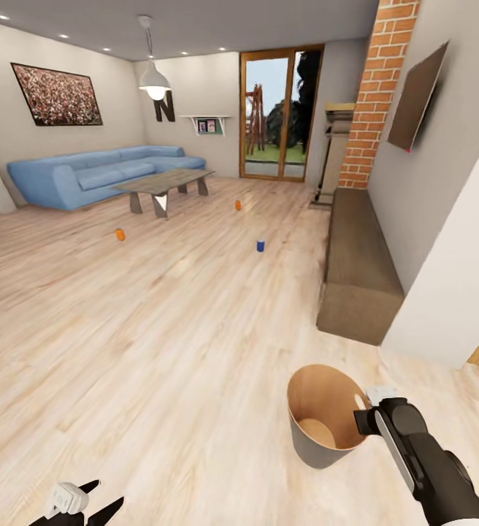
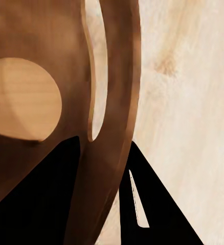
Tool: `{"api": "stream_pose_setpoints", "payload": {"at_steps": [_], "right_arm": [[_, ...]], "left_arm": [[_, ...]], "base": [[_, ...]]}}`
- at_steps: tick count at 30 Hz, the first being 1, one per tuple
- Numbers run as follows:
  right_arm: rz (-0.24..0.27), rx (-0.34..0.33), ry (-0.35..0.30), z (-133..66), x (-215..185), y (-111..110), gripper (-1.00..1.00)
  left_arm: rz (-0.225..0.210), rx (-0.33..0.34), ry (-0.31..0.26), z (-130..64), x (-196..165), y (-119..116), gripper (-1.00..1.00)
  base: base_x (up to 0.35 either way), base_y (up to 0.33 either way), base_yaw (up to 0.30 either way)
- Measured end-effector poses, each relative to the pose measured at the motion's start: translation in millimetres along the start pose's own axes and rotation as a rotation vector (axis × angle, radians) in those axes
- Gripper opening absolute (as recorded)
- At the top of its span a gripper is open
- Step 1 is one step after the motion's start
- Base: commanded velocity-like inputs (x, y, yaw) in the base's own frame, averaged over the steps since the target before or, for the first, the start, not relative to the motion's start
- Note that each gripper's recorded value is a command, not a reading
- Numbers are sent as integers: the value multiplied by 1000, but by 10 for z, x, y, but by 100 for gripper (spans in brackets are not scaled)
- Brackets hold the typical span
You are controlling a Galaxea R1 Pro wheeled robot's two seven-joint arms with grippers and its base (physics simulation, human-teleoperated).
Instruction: Put the three can of soda from the living room inside the tash can in the kitchen.
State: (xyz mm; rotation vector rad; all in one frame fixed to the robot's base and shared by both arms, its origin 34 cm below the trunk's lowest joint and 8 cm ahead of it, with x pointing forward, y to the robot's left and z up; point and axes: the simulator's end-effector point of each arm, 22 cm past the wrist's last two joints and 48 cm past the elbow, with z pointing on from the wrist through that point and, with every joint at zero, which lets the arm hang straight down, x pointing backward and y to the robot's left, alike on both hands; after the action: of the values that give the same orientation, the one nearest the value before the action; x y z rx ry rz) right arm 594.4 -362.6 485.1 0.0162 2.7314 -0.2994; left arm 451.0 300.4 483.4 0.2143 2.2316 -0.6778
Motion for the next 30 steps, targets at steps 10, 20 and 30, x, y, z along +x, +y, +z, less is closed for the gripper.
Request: {"api": "stream_pose_setpoints", "payload": {"at_steps": [10, 20, 30], "right_arm": [[-2, 4, 0, 0, 0, -9, -100], [0, 1, 0, 0, -1, -2, -100], [2, -3, 0, 0, -1, 6, -100]], "left_arm": [[0, 0, 0, 0, 0, 0, 100], [0, 0, 0, -1, 0, 1, 100], [0, 0, 0, 0, 0, 0, 100]], "base": [[346, 80, 197], [346, 80, 257], [346, 62, 279]]}}
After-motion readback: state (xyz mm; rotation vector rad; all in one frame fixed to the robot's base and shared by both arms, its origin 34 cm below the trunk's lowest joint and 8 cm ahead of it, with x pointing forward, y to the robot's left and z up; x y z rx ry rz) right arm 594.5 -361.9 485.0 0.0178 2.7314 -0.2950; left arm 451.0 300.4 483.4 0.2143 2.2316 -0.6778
